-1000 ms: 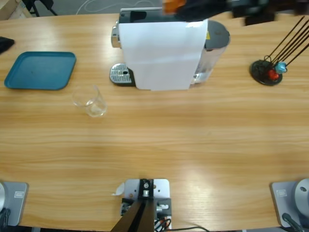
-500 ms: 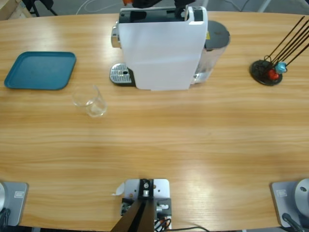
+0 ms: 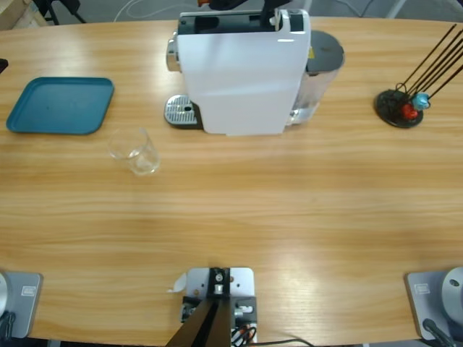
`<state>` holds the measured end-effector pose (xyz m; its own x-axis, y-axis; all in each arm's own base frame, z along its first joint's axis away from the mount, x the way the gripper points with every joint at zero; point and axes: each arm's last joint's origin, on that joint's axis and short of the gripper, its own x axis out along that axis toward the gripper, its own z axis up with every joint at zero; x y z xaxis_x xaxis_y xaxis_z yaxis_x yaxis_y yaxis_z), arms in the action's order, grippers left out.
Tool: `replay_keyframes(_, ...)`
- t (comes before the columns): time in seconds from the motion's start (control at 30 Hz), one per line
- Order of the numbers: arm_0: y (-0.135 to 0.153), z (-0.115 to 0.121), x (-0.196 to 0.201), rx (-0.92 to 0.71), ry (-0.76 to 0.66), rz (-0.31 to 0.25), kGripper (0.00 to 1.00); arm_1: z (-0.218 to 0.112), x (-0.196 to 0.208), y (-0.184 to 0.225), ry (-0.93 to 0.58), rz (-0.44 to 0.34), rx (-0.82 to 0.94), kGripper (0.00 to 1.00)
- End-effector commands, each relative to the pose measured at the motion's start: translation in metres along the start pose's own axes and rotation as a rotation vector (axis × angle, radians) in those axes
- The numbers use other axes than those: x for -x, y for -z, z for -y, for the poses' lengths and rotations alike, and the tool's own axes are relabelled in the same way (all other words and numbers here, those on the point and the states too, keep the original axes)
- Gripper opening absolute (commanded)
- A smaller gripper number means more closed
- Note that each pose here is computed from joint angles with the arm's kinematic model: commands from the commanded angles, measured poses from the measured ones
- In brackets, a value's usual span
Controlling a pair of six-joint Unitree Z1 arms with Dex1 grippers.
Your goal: Pour coffee
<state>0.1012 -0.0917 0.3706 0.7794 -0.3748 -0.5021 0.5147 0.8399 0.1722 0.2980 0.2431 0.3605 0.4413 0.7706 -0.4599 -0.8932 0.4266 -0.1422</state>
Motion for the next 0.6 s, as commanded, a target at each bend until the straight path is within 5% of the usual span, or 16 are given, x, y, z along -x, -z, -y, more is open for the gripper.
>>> replay_keyframes(0.03, 0.01, 0.005, -0.017, -0.016, 0.008, -0.078, 0.959, -0.01, -0.015, -0.002, -0.022, -0.006, 0.031, 0.0)
replay_keyframes(0.6, 0.012, 0.002, -0.009, -0.005, 0.008, -0.052, 0.954, -0.054, 0.064, -0.02, 0.051, 0.027, 0.086, 0.0)
